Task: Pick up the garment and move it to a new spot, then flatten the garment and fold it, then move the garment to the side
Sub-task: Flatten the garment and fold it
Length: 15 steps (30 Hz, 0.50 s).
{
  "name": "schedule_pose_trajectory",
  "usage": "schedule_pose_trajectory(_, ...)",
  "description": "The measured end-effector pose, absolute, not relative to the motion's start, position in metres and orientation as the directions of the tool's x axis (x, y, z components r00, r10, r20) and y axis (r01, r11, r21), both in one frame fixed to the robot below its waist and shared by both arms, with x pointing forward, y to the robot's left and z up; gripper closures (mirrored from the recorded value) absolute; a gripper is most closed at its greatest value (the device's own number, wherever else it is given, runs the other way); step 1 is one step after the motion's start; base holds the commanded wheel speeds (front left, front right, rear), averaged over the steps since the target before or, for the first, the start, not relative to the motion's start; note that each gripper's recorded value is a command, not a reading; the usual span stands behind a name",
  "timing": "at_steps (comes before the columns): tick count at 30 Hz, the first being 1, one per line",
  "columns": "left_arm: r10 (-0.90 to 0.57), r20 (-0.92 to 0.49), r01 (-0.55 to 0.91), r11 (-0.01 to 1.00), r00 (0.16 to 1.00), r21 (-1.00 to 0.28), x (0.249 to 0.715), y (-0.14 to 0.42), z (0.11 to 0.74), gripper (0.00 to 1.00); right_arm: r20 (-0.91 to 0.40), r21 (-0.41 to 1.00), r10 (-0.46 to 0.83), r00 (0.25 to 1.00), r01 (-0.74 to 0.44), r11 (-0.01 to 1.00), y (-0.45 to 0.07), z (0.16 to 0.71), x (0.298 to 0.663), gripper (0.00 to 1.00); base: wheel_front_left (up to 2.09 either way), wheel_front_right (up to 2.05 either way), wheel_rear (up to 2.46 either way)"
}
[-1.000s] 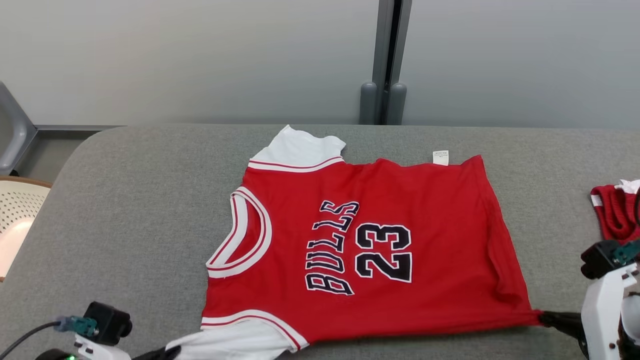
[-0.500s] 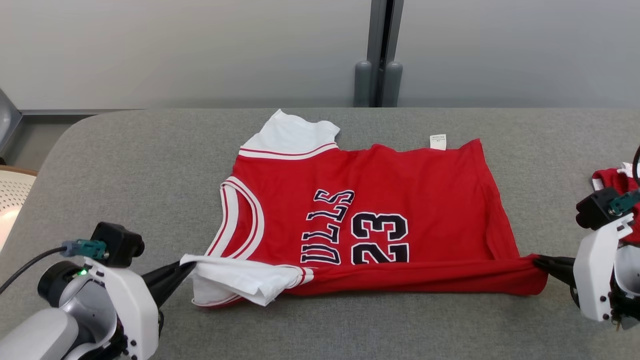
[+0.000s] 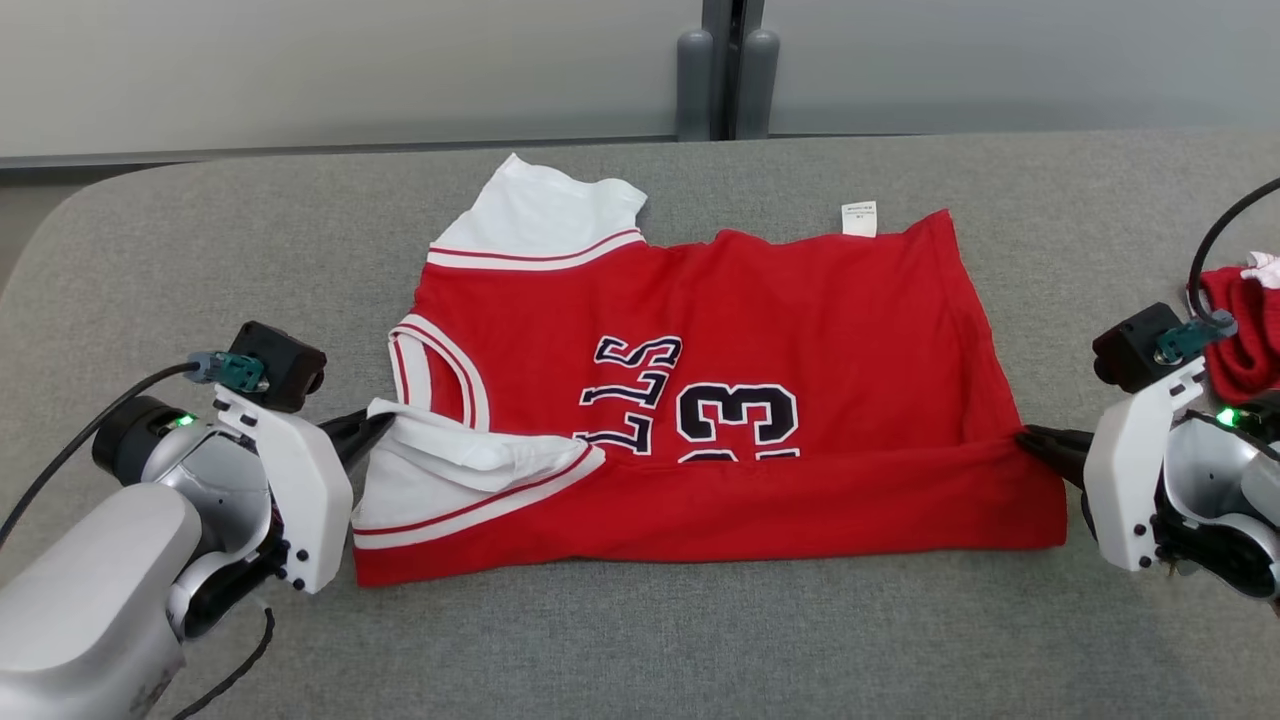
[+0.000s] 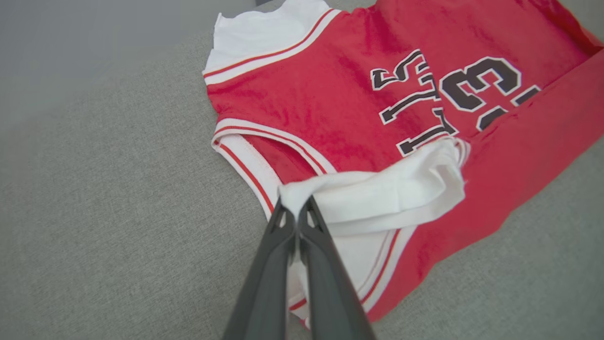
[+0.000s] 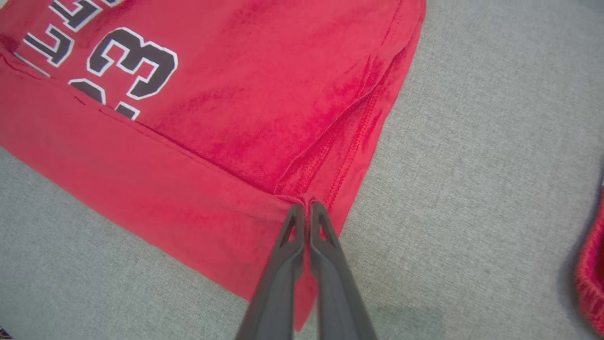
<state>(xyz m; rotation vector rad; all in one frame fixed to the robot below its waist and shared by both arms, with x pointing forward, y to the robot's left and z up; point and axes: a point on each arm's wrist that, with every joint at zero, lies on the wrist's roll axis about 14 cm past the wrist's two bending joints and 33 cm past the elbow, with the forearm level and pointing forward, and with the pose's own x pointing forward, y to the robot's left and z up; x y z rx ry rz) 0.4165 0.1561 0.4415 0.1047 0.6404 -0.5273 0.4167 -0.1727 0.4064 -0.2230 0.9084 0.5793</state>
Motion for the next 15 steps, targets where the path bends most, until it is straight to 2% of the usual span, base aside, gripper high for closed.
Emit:
schedule_pose_trajectory(11,-0.405,-0.634,0.491,0.870,0.658,-0.046,0.434,0.159,0.415,1.00,-0.760,0.043,0.389,0.520,-0.557,0.829,-0.171,0.396,0.434,1.00,0.00,0.00,0.00)
schedule_pose_trajectory(12,-0.404,-0.637,0.489,0.871,0.656,-0.048,0.433,0.159,0.412,0.68,-0.756,0.043,0.388,0.528,-0.551,0.834,-0.172,0.396,0.436,1.00,0.00,0.00,0.00)
schedule_pose_trajectory(13,-0.399,-0.641,0.485,0.873,0.656,-0.048,0.433,0.160,0.410,0.07,-0.746,0.044,0.386,0.543,-0.538,0.842,-0.174,0.396,0.439,0.67,0.00,0.00,0.00)
schedule_pose_trajectory(14,-0.393,-0.638,0.476,0.878,0.662,-0.047,0.435,0.162,0.409,0.00,-0.735,0.047,0.385,0.559,-0.524,0.850,-0.176,0.398,0.443,0.00,0.00,0.00,0.00)
schedule_pose_trajectory(15,-0.391,-0.630,0.469,0.882,0.671,-0.047,0.436,0.162,0.410,0.00,-0.730,0.055,0.384,0.565,-0.512,0.857,-0.176,0.398,0.445,0.00,0.00,0.00,0.00)
